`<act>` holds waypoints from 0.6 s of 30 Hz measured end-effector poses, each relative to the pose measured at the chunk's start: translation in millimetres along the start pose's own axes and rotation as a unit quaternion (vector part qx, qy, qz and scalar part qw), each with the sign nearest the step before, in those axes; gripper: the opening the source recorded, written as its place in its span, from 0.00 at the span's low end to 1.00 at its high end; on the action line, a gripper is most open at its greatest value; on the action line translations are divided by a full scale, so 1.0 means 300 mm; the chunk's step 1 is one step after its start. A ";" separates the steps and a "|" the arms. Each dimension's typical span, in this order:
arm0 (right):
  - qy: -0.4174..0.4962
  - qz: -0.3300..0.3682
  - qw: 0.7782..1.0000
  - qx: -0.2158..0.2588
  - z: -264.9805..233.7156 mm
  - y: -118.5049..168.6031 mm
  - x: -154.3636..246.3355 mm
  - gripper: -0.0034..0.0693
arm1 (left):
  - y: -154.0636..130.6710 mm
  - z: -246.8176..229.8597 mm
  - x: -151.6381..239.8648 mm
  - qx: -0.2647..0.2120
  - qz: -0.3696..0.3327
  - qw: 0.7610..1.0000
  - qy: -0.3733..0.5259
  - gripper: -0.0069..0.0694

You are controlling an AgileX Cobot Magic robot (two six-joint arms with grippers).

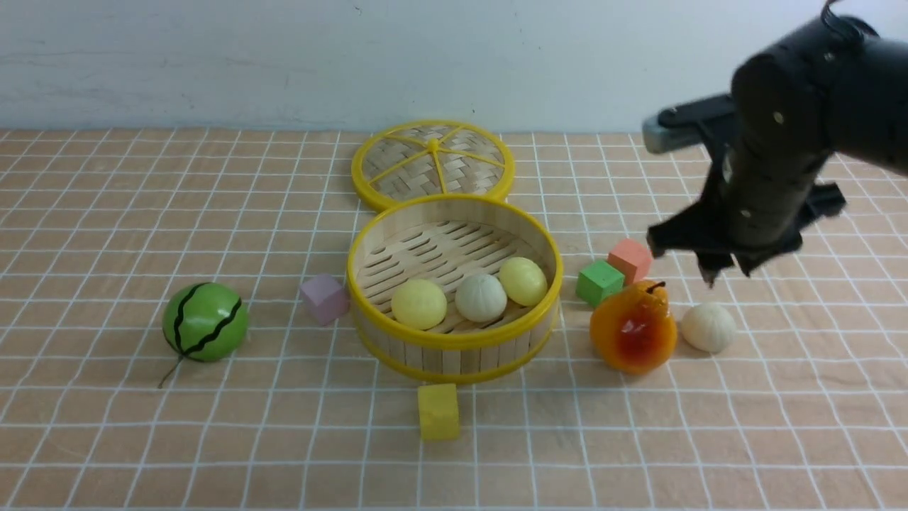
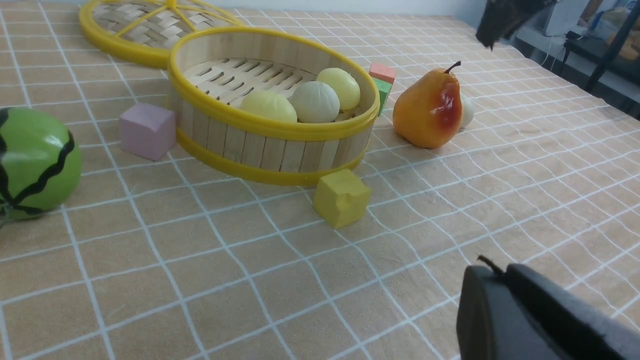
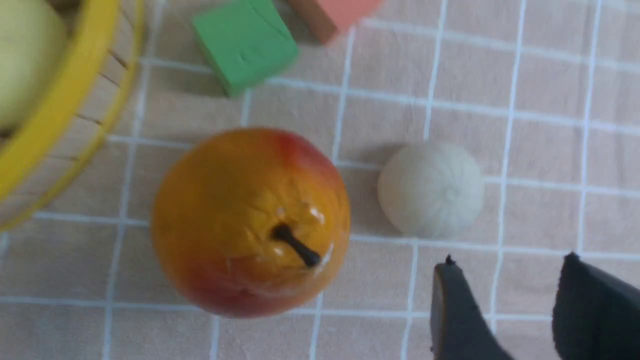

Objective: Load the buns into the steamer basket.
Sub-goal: Use the right arm to grab a steamed stuffed bun

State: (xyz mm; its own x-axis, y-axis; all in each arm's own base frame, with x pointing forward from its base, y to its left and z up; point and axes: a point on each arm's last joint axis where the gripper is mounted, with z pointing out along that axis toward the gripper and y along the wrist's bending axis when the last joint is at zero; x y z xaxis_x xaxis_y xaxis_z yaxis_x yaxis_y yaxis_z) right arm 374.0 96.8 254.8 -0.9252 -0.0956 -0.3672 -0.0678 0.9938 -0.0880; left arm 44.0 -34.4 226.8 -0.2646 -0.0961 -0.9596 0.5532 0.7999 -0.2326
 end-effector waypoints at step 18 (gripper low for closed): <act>-0.030 0.095 0.992 -0.083 0.216 -0.130 -0.026 0.42 | 0.000 0.000 0.000 0.000 0.000 1.000 0.000 0.13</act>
State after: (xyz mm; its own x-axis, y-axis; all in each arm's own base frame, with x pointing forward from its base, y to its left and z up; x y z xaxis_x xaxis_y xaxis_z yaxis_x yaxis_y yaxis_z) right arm 408.1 55.0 201.1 -0.9033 0.0967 -0.4180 0.0411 0.9893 0.1400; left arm 44.0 -34.4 226.8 -0.2646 -0.0961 -0.9596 0.5532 0.7999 -0.2326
